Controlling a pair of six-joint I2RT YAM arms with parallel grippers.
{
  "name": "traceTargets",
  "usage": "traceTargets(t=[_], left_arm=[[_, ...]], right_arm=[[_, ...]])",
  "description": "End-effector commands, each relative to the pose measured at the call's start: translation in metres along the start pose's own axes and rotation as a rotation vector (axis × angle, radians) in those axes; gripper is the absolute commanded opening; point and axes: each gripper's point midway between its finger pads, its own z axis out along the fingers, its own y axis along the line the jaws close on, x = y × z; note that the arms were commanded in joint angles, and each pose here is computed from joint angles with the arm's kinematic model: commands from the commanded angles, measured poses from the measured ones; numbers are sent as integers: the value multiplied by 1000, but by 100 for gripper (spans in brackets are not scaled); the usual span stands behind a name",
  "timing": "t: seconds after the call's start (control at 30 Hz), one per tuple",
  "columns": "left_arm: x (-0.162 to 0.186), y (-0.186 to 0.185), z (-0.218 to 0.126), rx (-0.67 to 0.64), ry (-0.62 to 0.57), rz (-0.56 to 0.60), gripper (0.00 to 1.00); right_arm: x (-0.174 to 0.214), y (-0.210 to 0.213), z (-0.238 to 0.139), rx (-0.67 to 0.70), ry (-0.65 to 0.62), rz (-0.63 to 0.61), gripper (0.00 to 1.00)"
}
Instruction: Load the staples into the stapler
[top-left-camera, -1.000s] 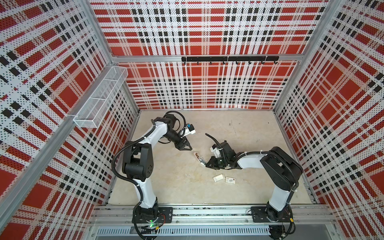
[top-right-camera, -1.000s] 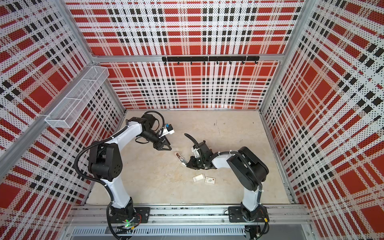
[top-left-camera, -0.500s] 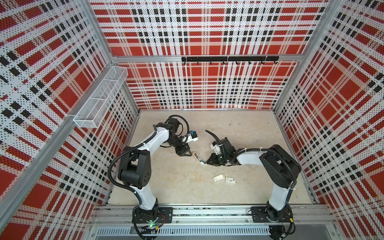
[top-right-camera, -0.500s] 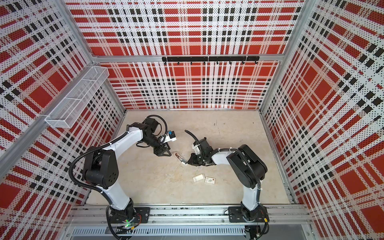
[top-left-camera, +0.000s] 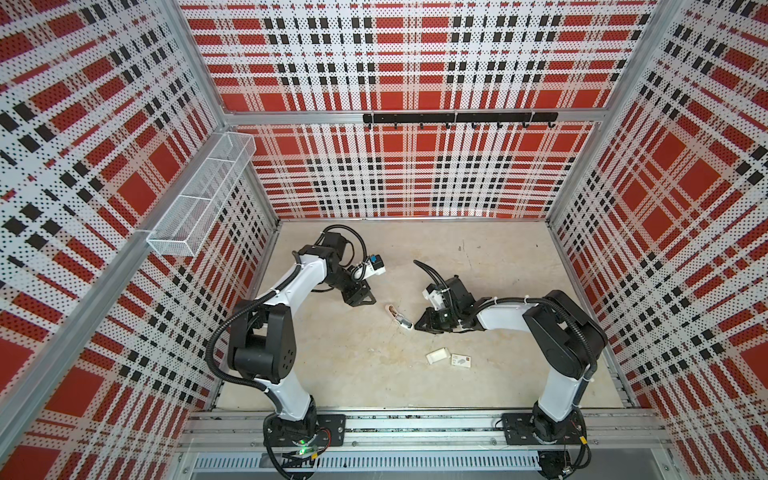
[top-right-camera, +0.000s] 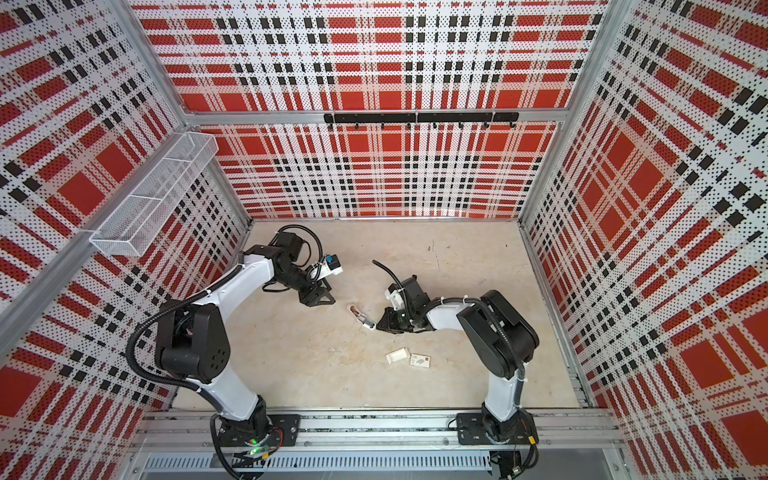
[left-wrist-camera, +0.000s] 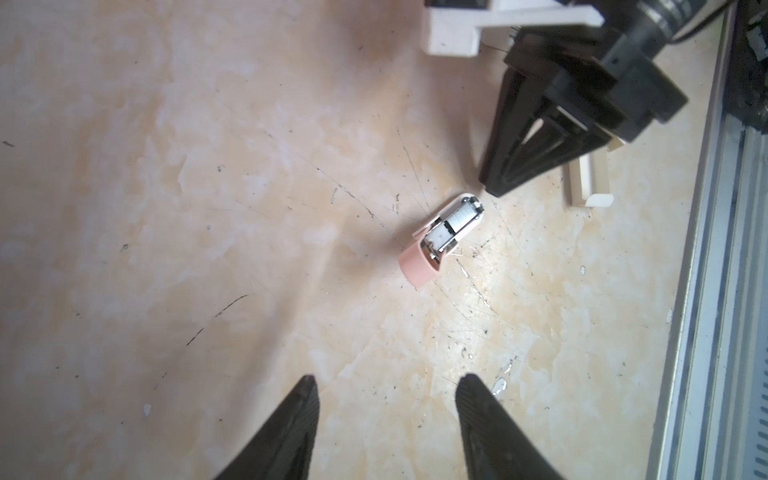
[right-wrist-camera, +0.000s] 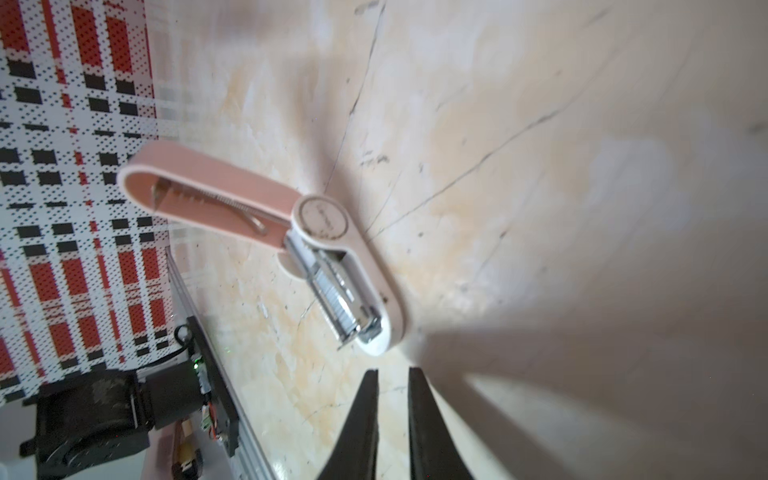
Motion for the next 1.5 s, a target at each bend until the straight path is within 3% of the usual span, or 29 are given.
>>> traceTargets(t=[0.0,0.47,0.8,1.03,1.47], left_arm=[[-14,2,-3,14,-52,5,59],[-19,7,4,42,-77,-27,60],[-11,8,8,18,-46,-15,60],[-2,-2,18,13,-2,28,60],[13,-31,37,52,60,130,65]], right_arm=[[4,34,1,-100,2,-65,18],[-4,20,29,-65,28,-45,18],[-18,0,24,4,-8,-44,18],[-22,5,25,-27,6,-47,19],[1,12,-20,-3,-32,-25,29]])
